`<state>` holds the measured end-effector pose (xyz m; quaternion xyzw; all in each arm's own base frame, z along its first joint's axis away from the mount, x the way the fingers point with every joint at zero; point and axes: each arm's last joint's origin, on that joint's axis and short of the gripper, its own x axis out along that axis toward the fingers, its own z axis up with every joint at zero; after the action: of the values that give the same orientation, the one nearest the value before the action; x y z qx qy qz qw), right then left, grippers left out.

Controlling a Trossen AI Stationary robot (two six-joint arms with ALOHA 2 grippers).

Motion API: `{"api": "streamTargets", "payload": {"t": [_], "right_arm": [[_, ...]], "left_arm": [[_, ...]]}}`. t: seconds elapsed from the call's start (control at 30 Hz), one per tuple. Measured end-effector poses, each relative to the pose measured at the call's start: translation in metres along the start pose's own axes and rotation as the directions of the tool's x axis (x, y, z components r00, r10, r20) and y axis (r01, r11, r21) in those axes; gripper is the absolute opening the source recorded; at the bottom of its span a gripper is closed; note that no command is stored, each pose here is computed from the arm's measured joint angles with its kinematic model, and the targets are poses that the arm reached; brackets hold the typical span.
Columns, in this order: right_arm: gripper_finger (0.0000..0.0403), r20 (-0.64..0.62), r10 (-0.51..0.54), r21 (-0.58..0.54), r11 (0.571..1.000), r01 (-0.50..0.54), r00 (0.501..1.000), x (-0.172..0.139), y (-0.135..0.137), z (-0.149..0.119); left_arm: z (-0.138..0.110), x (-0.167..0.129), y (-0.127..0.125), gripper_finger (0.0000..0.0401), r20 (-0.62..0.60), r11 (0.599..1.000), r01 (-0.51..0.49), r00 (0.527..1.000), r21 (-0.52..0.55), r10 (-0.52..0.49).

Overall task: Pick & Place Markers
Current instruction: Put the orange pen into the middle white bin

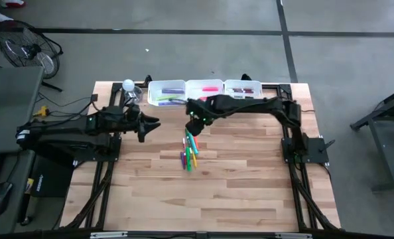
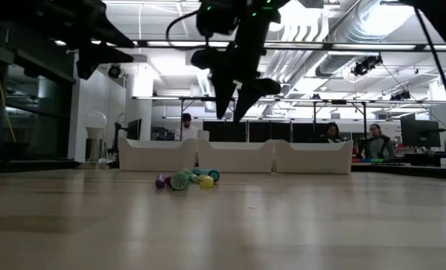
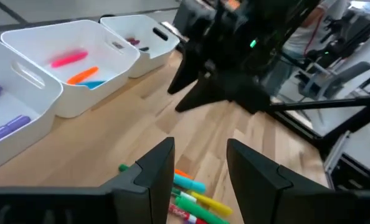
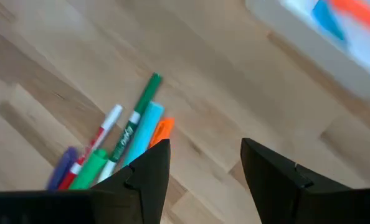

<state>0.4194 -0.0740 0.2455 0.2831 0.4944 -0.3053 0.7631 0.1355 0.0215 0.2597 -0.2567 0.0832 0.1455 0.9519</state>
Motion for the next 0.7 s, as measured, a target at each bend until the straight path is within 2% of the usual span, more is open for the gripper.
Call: {"api": "streamTargets", "payload": {"t": [0.2,0.47,0.7], "right_arm": [[0.0186,-0.083,-0.057,0.025,0.998,0.059,0.995,0.032,0.012,-0.010],[0.0186,-0.179,-0.093,0.015,0.995,0.097,0.980,0.068,0.022,-0.028],[0.0186,-0.161,-0.093,0.027,0.995,0.099,0.982,0.073,0.028,-0.032]], "left_arm": [[-0.005,-0.012,0.004,0.0144,0.038,0.999,0.044,0.998,-0.002,-0.044],[-0.010,-0.014,0.006,0.0144,0.034,0.998,0.059,0.998,-0.002,-0.058],[-0.010,-0.014,0.006,0.0144,0.024,0.997,0.073,0.997,-0.001,-0.073]]}}
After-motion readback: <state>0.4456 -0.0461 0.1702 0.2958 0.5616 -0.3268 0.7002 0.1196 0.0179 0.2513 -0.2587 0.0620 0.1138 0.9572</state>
